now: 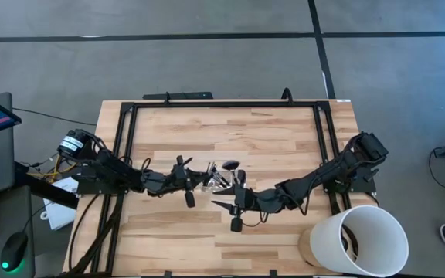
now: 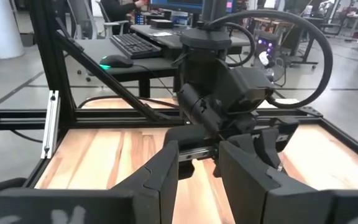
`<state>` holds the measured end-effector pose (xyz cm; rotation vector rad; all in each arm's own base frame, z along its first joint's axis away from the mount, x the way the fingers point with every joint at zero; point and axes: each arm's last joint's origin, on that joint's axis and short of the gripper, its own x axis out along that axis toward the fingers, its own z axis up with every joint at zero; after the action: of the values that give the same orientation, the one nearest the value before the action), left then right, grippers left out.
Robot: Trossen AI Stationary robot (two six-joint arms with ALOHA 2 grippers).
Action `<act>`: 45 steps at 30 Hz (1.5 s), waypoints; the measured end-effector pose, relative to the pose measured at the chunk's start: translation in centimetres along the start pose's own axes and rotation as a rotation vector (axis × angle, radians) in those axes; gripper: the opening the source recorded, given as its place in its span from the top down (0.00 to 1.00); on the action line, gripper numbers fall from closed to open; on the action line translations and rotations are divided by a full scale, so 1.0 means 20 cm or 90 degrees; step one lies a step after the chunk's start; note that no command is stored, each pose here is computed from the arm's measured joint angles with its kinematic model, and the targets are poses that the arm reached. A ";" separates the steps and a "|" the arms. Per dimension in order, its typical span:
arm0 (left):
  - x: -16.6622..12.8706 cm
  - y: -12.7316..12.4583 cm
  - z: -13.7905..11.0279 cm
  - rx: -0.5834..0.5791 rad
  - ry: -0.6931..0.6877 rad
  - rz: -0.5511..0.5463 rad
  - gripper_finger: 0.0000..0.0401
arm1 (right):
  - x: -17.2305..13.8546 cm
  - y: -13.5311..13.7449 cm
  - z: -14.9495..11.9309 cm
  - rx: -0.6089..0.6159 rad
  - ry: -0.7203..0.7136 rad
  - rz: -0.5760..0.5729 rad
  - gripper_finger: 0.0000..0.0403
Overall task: Put items in baskets/containers
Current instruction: Put the liner brush into the left section of the transparent organizer, then return to Home Position
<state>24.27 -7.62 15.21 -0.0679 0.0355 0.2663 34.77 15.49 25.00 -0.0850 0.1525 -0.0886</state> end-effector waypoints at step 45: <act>-0.02 0.08 -0.08 -0.081 0.058 0.026 0.88 | -0.01 0.01 -0.02 0.007 0.027 0.005 0.73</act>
<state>23.50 -6.35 13.52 -0.2056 0.1108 0.3060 34.61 15.66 24.54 -0.0722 0.1941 -0.0840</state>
